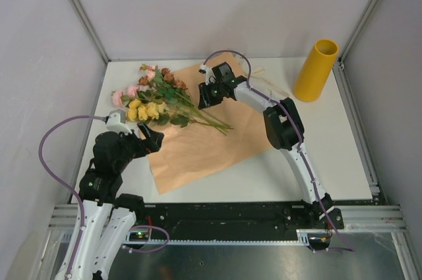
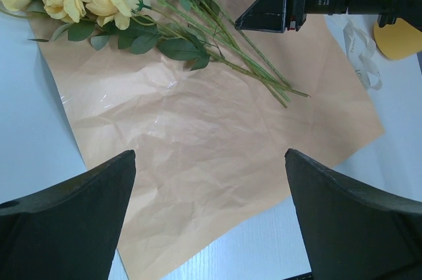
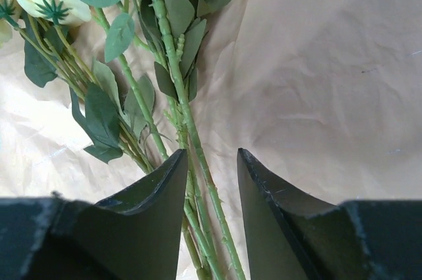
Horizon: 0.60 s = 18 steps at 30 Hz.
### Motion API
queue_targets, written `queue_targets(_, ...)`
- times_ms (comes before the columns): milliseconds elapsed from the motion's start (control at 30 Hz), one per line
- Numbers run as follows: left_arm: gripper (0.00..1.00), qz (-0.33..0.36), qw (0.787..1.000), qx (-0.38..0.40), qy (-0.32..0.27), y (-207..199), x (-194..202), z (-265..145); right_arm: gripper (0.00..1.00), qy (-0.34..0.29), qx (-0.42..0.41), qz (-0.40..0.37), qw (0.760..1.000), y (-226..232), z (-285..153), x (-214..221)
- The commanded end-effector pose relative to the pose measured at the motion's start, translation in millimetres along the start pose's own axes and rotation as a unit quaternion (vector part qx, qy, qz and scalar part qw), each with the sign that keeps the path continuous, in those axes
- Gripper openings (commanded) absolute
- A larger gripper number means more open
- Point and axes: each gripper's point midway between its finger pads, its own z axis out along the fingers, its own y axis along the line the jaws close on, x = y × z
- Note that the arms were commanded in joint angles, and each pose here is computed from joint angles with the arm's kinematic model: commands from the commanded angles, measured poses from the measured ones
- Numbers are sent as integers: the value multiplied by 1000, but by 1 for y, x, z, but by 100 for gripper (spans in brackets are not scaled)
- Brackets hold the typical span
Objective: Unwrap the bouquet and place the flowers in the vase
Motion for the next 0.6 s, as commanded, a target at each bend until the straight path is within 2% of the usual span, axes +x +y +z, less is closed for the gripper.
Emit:
queue_targets(0,100,13,1000,18,-20,-8,-12,-4,41,-16,-23,0,1000,9,0,-15)
queue_targets(267,100,12,1000,18,-21,-8,-12,-4,40,-2,-34,19,999,9,2,-8)
queue_targets(333,100,13,1000,17,-20,-7,-12,-4,37,-1,-38,21,999,10,2,-7)
queue_targets(467,100,12,1000,17,-19,-7,-12,-3,23,-8,-38,18,999,10,1,-11)
queue_targets(567,100,12,1000,16,-20,-7,-12,-3,18,-15,-40,16,999,11,-1,-15)
